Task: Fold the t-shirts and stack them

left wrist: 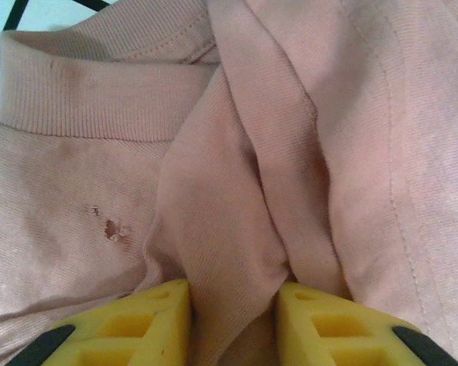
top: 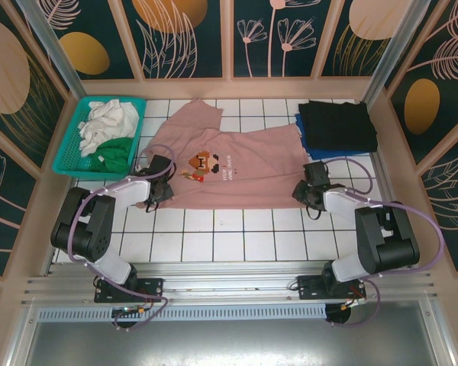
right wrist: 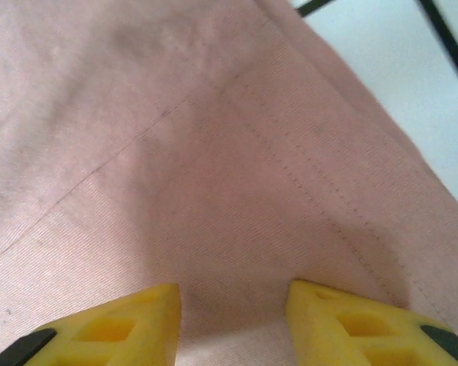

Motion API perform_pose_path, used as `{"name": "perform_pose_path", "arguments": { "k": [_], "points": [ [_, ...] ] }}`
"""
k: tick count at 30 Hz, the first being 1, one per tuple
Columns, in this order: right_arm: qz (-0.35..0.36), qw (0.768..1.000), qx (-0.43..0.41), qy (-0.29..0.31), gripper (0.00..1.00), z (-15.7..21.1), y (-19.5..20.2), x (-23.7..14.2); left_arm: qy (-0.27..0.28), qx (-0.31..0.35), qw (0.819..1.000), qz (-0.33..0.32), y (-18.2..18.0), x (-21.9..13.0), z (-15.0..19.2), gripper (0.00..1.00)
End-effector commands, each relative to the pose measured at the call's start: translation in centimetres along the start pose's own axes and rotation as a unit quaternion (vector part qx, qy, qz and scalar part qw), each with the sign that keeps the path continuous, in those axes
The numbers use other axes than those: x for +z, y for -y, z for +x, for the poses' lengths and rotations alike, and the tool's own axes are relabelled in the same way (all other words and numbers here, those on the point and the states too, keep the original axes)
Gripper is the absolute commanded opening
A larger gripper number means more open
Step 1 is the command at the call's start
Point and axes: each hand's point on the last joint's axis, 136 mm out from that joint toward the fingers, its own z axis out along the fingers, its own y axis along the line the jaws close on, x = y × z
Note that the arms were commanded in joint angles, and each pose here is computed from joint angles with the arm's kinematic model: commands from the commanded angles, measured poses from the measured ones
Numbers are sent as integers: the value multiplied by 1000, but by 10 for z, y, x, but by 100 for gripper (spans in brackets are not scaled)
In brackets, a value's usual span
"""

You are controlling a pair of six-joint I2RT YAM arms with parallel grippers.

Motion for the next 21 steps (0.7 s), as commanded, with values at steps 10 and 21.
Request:
{"name": "perform_pose_path", "arguments": {
  "k": [10, 21],
  "points": [
    [19, 998, 17, -55, 40, 38, 31, -26, -39, -17, 997, -60, -61, -15, 50, 43],
    [-52, 998, -28, 23, 42, -12, -35, -69, 7, -3, 999, 54, -2, -56, 13, 49]
  ]
}}
